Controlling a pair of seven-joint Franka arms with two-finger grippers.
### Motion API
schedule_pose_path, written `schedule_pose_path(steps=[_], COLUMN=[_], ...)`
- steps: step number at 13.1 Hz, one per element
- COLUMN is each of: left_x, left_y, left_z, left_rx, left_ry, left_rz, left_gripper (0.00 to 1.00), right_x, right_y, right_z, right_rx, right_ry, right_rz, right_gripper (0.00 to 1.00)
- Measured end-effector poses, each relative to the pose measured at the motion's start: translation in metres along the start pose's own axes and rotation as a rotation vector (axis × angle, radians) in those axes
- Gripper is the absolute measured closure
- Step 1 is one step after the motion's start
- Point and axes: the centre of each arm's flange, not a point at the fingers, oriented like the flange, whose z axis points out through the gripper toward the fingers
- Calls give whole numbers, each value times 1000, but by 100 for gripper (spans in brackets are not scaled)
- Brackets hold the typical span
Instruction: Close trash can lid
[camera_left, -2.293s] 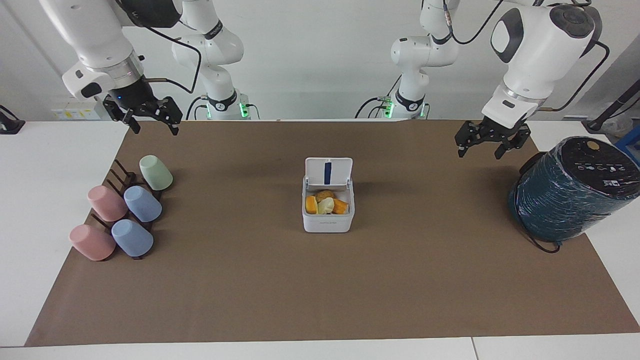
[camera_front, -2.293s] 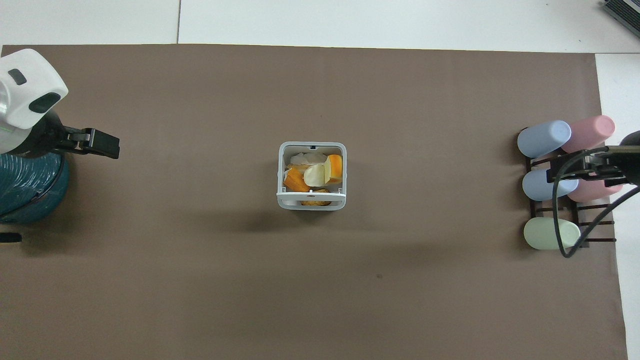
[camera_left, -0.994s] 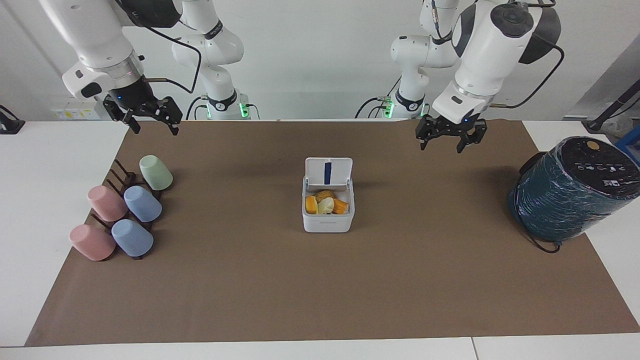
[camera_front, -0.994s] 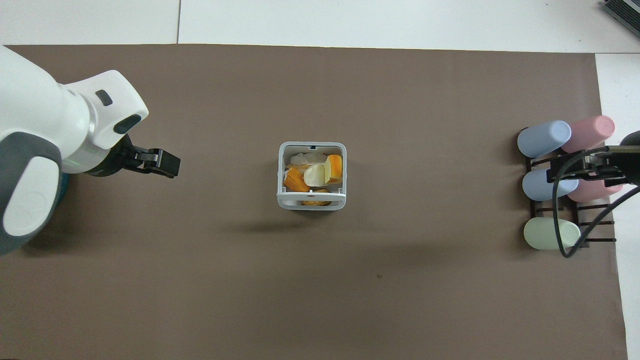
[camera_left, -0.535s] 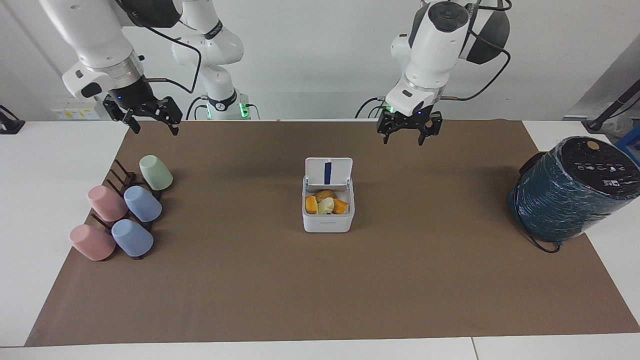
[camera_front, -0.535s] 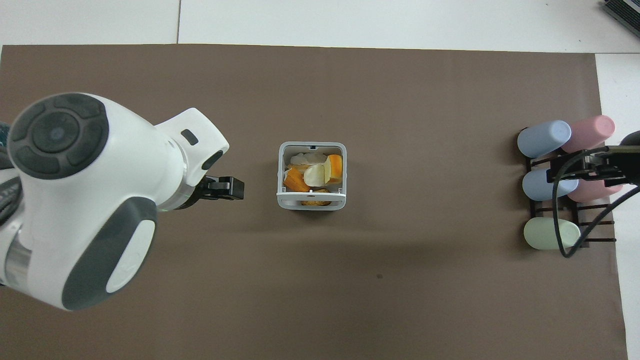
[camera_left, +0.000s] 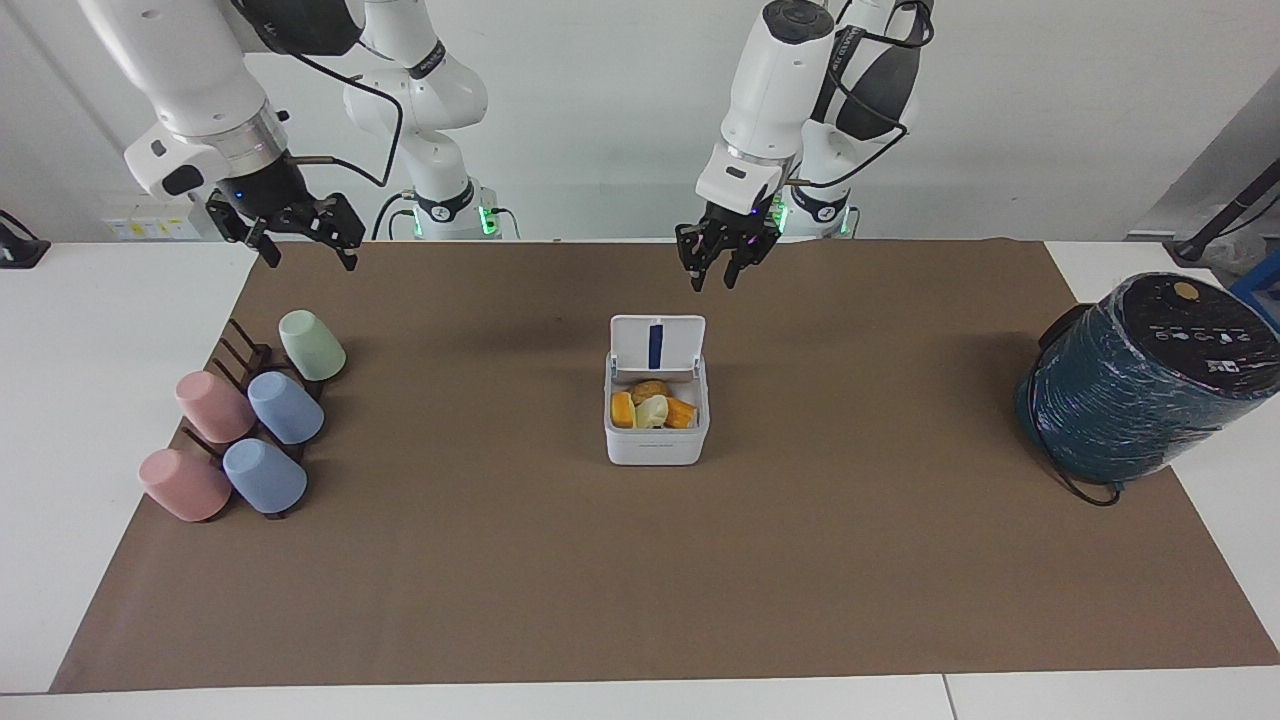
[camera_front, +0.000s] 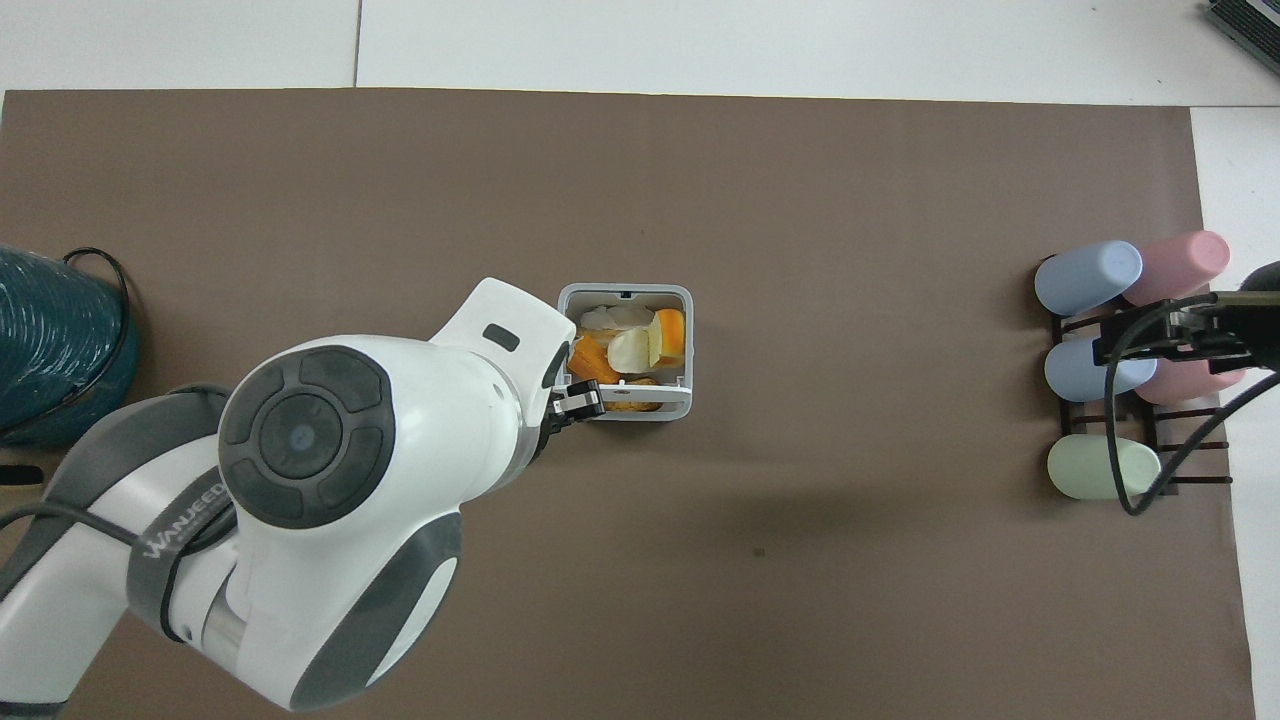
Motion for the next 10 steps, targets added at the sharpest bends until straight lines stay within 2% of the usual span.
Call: schedule_pose_path(steps=[1, 3, 4, 5, 6, 10], left_x=[-6, -16, -20, -24, -26, -32], left_y=[4, 11, 14, 15, 16, 20], left_z=[3, 8, 10, 12, 16, 26], left_rx=[-10, -14, -12, -9, -7, -33], left_ry=[-6, -18, -23, -28, -35, -41], left_rz=[-15, -32, -34, -34, -34, -43], left_gripper=[63, 84, 84, 94, 99, 99], right_x=[0, 0, 0, 0, 0, 0], right_y=[0, 0, 0, 0, 0, 0], right_z=[0, 0, 0, 0, 0, 0], right_rx=[0, 0, 0, 0, 0, 0], right_ry=[0, 0, 0, 0, 0, 0], right_rz=[0, 0, 0, 0, 0, 0], right_gripper=[0, 0, 0, 0, 0, 0])
